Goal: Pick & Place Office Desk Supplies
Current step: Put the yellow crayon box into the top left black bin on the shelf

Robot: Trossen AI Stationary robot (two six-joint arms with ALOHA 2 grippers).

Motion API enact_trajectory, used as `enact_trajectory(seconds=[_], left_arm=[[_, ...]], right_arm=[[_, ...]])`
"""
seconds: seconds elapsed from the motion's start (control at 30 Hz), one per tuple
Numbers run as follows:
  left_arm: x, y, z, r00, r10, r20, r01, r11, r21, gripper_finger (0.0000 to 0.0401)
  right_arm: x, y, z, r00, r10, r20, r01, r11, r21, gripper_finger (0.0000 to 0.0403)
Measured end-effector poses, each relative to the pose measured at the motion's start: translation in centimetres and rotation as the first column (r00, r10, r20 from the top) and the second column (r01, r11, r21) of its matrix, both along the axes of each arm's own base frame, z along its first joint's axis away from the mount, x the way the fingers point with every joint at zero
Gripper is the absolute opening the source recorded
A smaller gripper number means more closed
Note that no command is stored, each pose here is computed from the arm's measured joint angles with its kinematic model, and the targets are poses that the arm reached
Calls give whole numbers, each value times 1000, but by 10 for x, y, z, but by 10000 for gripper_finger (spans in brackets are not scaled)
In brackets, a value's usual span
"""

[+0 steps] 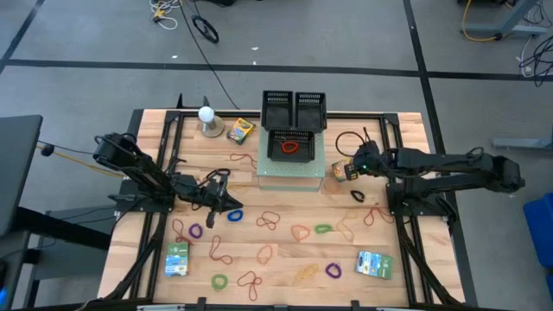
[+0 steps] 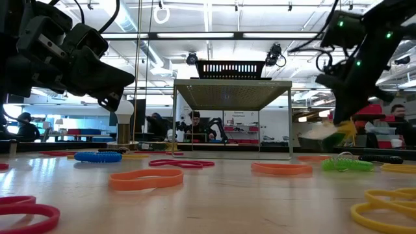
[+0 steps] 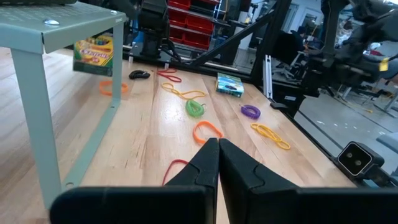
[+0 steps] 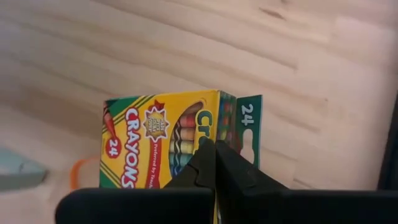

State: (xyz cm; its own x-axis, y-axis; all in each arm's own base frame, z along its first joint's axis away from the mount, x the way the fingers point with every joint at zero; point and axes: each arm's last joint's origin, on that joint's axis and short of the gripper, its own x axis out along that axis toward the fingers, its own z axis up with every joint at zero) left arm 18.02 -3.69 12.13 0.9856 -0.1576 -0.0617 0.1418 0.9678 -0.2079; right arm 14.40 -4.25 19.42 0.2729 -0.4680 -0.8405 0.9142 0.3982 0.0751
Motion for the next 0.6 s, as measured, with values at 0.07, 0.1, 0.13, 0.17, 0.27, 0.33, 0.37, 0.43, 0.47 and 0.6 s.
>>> enact_trajectory(seconds=[0.07, 0.1, 0.13, 0.17, 0.27, 0.33, 0.37, 0.43, 0.47, 0.6], left_arm=[[0, 0, 0, 1000, 0, -1, 0, 1000, 0, 18], [0, 0, 0, 1000, 0, -1, 0, 1000, 0, 18], [0, 0, 0, 1000, 0, -1, 0, 1000, 0, 18], [0, 0, 0, 1000, 0, -1, 0, 1000, 0, 18], [0, 0, 0, 1000, 1, -5, -1, 1000, -5, 18], [0, 0, -1, 1000, 1, -8, -1, 1000, -5, 18], [0, 0, -1, 1000, 1, -8, -1, 1000, -5, 18], [0, 0, -1, 1000, 2, -8, -2, 1000, -5, 18], [0, 0, -1, 1000, 7, -8, -7, 1000, -6, 18], [0, 1, -1, 1000, 29, -10, -29, 999, -15, 18]], right_arm=[[1, 8, 7, 999, 31, -15, -32, 999, -26, 1], [2, 12, 11, 999, 49, -20, -50, 998, -43, 1], [3, 16, 16, 998, 65, -21, -67, 996, -60, 1], [4, 21, 20, 997, 78, -22, -79, 994, -74, 1], [5, 36, 34, 991, 126, -45, -130, 986, -108, 0], [9, 47, 42, 980, 182, -76, -191, 973, -130, 0], [13, 53, 45, 975, 207, -84, -217, 966, -139, 0], [21, 65, 51, 961, 254, -112, -270, 951, -154, 0], [26, 72, 53, 952, 278, -129, -297, 941, -162, 0], [49, 103, 58, 905, 367, -216, -406, 897, -175, 0]])
